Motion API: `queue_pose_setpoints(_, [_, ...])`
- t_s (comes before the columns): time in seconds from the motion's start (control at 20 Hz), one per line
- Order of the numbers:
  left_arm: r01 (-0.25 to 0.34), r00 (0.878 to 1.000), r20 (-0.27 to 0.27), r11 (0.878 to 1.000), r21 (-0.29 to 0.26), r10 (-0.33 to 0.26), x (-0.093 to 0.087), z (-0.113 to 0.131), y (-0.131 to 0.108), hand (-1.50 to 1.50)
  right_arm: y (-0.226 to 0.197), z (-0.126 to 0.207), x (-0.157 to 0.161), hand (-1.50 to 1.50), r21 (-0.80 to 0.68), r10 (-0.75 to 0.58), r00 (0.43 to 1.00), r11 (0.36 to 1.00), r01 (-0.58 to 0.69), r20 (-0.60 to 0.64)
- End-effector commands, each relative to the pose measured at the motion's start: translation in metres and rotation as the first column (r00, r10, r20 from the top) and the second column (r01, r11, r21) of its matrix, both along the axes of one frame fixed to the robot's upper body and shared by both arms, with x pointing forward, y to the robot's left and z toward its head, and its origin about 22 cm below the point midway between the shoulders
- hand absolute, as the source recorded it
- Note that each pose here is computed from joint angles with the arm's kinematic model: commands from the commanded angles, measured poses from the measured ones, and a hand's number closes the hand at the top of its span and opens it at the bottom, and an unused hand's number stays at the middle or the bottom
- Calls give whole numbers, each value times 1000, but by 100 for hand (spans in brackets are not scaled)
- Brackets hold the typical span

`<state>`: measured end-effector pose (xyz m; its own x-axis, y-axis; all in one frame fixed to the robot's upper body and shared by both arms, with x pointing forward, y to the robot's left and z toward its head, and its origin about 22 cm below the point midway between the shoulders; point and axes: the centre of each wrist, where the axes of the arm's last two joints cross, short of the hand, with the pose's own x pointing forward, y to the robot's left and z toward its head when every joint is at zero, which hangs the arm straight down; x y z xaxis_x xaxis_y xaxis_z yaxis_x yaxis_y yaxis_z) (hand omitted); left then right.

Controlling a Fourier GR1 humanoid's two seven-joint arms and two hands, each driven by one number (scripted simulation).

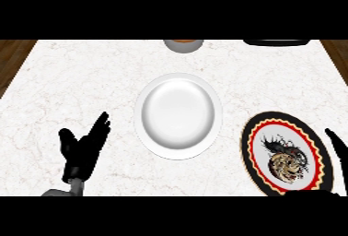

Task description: Pick the cupcake from the plate and place it in the plate

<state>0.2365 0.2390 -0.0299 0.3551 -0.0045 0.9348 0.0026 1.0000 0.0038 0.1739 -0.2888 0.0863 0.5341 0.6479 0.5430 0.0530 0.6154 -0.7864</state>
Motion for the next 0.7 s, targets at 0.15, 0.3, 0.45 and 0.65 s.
queue_pose_setpoints(0.15, [-17, 1000, -23, 1000, -10, 17, -1, 8, 13, 0, 18, -10, 1, -150, -22, 1, 1000, 1000, -1, -9])
queue_pose_setpoints(0.3, [1, 1000, -30, 1000, -4, -2, -1, -2, 8, 0, 29, -31, 2, -150, -74, -26, 998, 997, 22, -56])
queue_pose_setpoints(0.45, [0, 999, -33, 1000, -5, 0, -15, -19, -1, 0, 19, -44, 9, -150, -114, -36, 993, 993, 23, -110])
queue_pose_setpoints(0.65, [9, 1000, -16, 1000, -3, -9, -3, -3, 1, 0, 15, -42, 29, -150, -111, -62, 992, 993, 50, -110])
